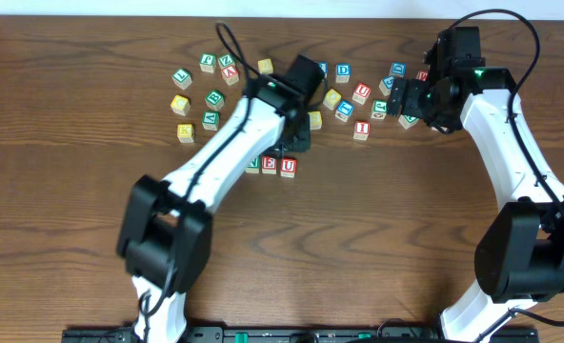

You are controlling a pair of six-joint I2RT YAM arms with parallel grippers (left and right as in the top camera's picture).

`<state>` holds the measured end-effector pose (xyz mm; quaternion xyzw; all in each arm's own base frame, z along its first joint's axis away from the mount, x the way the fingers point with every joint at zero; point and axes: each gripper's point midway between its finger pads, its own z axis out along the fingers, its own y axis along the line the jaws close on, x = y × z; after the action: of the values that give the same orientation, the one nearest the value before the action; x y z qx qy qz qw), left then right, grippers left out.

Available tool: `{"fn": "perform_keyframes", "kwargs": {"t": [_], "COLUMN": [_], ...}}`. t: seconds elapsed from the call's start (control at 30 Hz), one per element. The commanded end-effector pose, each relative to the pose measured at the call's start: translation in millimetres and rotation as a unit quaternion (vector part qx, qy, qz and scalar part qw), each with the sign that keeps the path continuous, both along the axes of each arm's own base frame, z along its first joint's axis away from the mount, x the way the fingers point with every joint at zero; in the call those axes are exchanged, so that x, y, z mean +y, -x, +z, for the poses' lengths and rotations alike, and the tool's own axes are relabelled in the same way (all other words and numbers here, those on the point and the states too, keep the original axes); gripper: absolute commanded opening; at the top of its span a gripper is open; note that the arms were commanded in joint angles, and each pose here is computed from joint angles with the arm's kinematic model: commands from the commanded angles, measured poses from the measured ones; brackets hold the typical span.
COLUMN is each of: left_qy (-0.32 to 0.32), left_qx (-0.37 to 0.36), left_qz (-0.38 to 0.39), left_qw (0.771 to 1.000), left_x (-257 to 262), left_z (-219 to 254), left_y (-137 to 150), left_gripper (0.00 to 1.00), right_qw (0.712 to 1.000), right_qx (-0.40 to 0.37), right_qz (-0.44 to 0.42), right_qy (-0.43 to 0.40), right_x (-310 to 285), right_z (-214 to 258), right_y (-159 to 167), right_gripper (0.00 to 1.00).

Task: Spell out NEURIPS
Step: 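Raise the left arm away and swing the right gripper toward the row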

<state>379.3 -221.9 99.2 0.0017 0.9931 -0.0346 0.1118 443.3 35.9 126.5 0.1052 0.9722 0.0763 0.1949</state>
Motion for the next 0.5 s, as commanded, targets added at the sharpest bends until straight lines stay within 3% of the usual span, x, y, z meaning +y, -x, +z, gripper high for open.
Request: {"fn": "perform_keyframes", "kwargs": {"t": [0.0, 0.47], "left_qy": [0.012, 0.012], "left_qx": [-0.068, -0.148], "left_qz": [-0.003, 0.06], "left_qw": [0.998, 0.987], "left_x": [19, 104], "left_z": [57, 136], "left_y": [-13, -18], "left_gripper": [0.44, 0.44], "right_qw": [1.0, 0.999], "right_qx": [0.007, 0.015], "right_qz": [-0.002, 0.034], "right_qy": [0.005, 0.009], "right_x": [-4, 17], "right_z": [-6, -8], "right_y": [1, 7], "right_gripper": [0.99, 0.99]}}
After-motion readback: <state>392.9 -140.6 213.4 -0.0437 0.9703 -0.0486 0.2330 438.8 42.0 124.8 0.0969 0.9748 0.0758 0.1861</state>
